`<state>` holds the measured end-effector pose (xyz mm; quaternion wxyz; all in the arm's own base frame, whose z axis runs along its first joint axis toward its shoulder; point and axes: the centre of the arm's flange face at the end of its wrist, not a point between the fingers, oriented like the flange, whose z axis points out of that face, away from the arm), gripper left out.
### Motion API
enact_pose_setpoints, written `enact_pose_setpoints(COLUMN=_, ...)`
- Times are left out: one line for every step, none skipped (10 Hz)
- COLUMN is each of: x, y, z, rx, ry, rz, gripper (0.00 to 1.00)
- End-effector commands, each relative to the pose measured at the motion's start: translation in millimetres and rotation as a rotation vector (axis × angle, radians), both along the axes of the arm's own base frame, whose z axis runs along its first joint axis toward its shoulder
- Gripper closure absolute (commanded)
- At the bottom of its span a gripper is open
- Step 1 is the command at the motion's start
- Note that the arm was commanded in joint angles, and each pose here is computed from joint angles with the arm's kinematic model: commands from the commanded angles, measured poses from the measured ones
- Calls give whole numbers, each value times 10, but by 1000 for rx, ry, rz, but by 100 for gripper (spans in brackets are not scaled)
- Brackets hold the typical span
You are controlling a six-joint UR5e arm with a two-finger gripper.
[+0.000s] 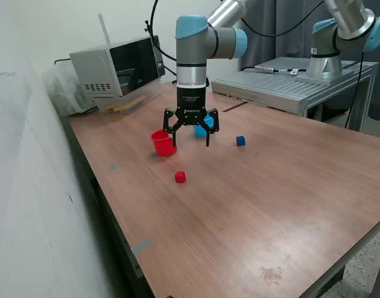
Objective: Place red objects in the red bin, and blue objects in the blue bin.
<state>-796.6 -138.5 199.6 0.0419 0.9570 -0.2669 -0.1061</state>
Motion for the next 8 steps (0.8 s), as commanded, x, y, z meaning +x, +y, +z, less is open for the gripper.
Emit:
enact_pose_setpoints(x=-271, y=-26, z=-358, rx=-4, ry=-3, rz=8, gripper=0)
enact_pose_setpoints(x=-313, y=-26, z=-550, rx=-4, ry=-19, rz=6, gripper=0)
enact_pose_setpoints(x=-354, y=-16, z=-657, rx=-5, ry=-25, rz=5, gripper=0)
enact_pose_setpoints(x=-414, y=-8, z=-738, rx=-13, ry=-22, rz=-9, gripper=0)
enact_pose_setpoints(x=-450, y=13, z=-788, rx=-38, ry=-24, rz=-43, gripper=0)
enact_pose_setpoints(x=-470, y=32, z=-828, rx=-53, ry=-25, rz=-86, gripper=0)
enact_pose_setpoints(x=-497, y=60, z=-816, rx=-86, ry=-19, rz=-125, gripper=0)
enact_pose_setpoints(x=-525, y=241, z=-826, rx=-94, ry=-18, rz=-180, gripper=0)
